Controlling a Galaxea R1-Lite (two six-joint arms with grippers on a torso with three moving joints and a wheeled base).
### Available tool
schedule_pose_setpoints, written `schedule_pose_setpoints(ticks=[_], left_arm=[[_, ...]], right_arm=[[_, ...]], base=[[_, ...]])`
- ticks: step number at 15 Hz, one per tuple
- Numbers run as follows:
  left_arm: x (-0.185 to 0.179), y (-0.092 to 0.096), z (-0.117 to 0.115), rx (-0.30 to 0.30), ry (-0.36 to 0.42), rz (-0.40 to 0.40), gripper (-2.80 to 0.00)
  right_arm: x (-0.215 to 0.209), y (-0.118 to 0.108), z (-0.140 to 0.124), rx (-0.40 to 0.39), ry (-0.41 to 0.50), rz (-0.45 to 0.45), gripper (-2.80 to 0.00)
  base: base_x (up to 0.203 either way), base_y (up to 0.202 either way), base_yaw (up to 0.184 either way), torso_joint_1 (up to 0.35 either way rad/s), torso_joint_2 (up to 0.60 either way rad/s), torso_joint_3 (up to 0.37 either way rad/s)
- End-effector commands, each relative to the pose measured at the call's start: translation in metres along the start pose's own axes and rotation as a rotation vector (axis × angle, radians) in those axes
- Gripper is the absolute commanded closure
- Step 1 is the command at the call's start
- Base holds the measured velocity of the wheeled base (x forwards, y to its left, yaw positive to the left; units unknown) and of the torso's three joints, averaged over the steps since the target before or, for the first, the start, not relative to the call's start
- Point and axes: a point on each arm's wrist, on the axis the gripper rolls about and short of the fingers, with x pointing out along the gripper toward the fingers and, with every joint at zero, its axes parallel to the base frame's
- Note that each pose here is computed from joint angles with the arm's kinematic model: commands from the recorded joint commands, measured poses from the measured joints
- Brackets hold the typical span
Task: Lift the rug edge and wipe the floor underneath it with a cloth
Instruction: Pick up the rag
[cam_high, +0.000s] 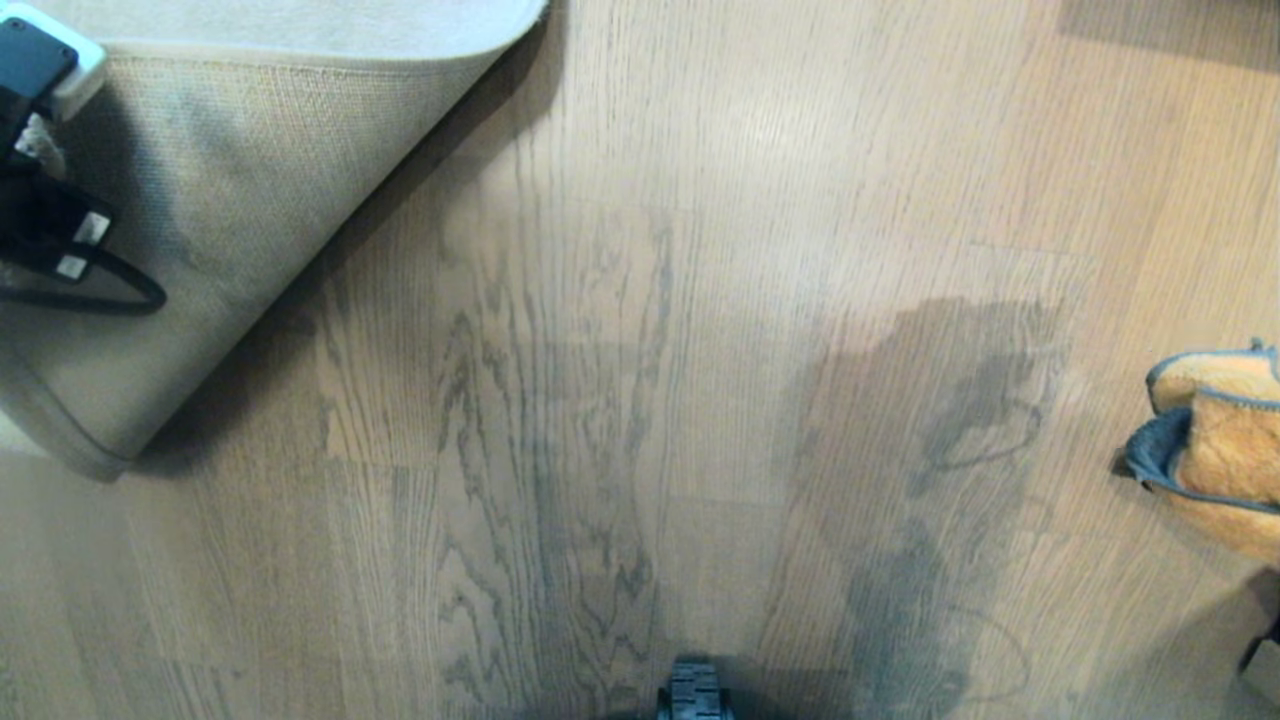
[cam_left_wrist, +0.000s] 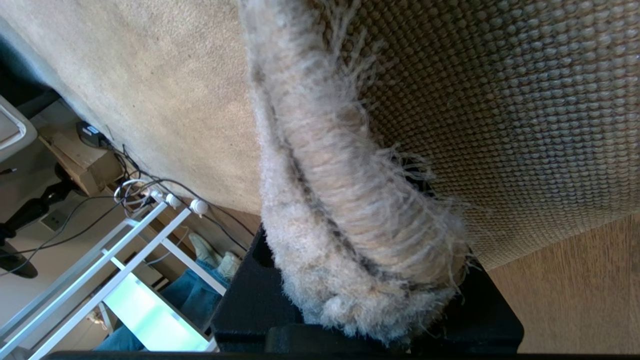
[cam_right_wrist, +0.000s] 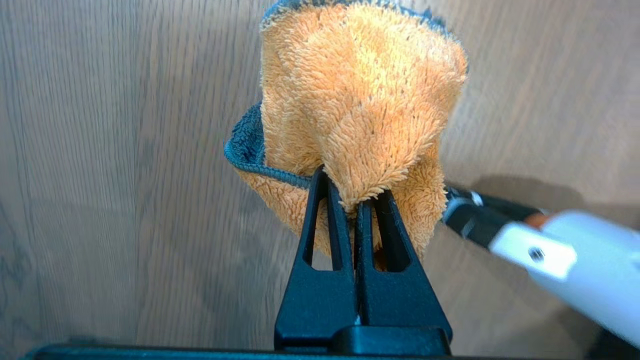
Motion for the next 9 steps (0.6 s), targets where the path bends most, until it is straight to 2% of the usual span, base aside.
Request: schedule_pose_setpoints(ticks=[1,5,6,9], left_arm=[[0.000,0.000,0.000,0.004,0.002,0.003,0.00],[0.000,-0.001,0.000,0.005,0.003,0.001,0.00],[0.000,-0.001,0.000,0.005,0.003,0.000,0.00],[0.001,-0.001,-0.001,0.006,0.004,0.000,0.00]], right_arm=[[-0.032,0.002,-0.002,-0.011,-0.064,-0.008,0.00],[-0.064,0.005,-0.024,-0.023,-0.014,-0.013,0.00],[-0.064,0.006,-0.030,-0.027,0.042,-0.013,0.00],[-0.064,0.006,-0.037,-0.026,0.112,-0.009,0.00]], base=[[0.000,0.000,0.000,0.000,0.00,0.000],[0.000,0.000,0.000,0.000,0.00,0.000],[0.000,0.000,0.000,0.000,0.00,0.000],[0.000,0.000,0.000,0.000,0.00,0.000]])
